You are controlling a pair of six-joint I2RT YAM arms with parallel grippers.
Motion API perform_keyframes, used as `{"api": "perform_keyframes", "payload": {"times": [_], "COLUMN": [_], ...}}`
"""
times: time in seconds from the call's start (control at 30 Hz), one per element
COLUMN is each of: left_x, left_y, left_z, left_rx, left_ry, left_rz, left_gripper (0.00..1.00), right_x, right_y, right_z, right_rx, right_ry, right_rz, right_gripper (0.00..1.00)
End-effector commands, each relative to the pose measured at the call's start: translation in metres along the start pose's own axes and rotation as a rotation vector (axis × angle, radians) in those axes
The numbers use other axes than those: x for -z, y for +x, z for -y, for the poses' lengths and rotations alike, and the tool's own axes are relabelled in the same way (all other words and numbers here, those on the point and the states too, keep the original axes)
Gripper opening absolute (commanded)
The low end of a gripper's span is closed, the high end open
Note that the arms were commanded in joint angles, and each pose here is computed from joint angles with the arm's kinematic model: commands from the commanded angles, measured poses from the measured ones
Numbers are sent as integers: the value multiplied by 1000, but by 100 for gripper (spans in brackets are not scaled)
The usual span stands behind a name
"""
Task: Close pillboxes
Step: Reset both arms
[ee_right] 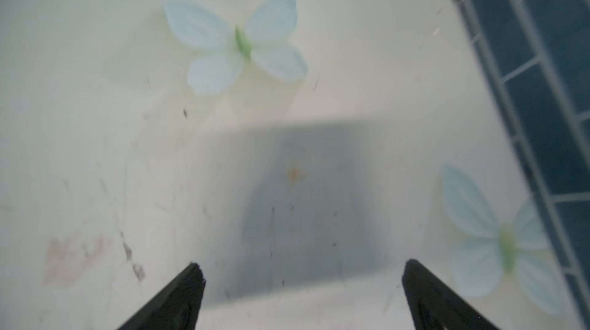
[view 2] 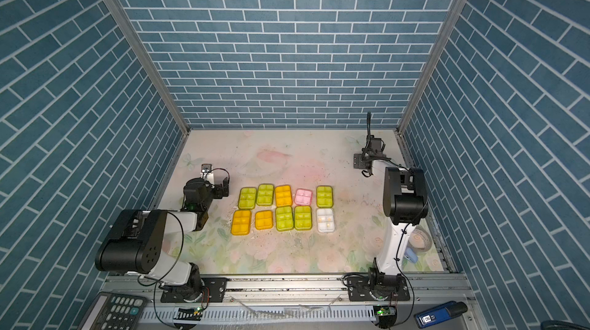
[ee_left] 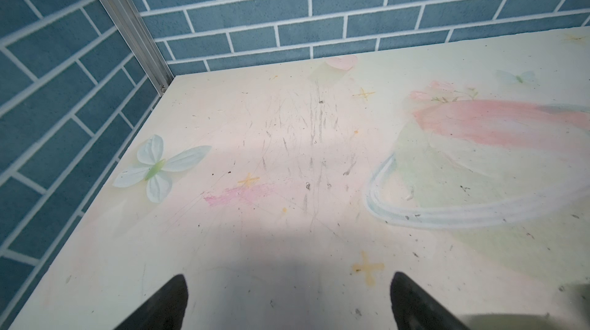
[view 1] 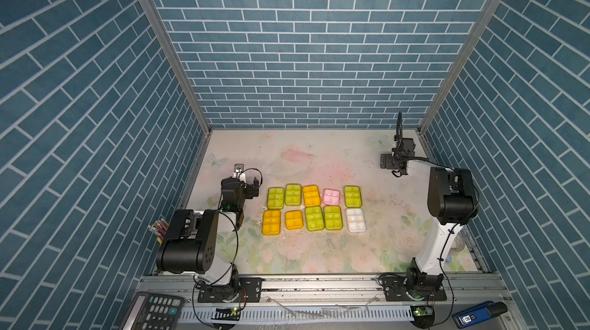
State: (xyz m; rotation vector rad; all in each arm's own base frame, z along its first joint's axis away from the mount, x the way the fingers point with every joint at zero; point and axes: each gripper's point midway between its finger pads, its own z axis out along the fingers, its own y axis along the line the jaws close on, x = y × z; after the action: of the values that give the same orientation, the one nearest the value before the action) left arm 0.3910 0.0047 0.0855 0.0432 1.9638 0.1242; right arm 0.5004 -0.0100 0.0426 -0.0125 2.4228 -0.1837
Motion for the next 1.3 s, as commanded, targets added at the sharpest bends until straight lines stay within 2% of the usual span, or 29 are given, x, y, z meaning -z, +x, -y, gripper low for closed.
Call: {"api": "perform_keyframes", "payload": {"times": [0.0,0.03,0.13,0.4,0.47,0.53,0.57,0.63,0.73,0.83,1.27], "left_x": [-2,-2,-2,-2,-2,-2,-2,-2,-2,-2,-2], "left_y": [-8,-9,-9,-9,-9,-8,-9,-8,-9,-8,-9], "left_z": [-1,-1,-1,-1,-1,-1,-1,-1,-1,-1,-1], "left_rx": [7,8,8,8,8,8,8,8,8,9,9], "left_ry": [1,0,1,1,0,1,0,1,3,2,1], "left_rz": [25,26,25,25,26,25,26,25,25,25,27], "left_gripper": [100,100,100,100,100,100,100,99,99,100,100], "right_x": [42,59,83,97,103,104,105,102,100,99,101], "right_y": [40,32,35,39,41,51,51,56,50,54,52], "right_z": [12,13,25,18,14,21,24,41,28,29,29], "right_rx": [-19,-27,-88,-73,-60,-106,-124,-194,-144,-145,-143], "right_ry": [28,21,36,-8,-29,-9,-17,48,-15,-12,-10], "right_rz": [-7,114,267,366,413,454,527,478,481,453,470], "right_gripper": [99,99,99,99,99,99,98,99,99,99,99]}}
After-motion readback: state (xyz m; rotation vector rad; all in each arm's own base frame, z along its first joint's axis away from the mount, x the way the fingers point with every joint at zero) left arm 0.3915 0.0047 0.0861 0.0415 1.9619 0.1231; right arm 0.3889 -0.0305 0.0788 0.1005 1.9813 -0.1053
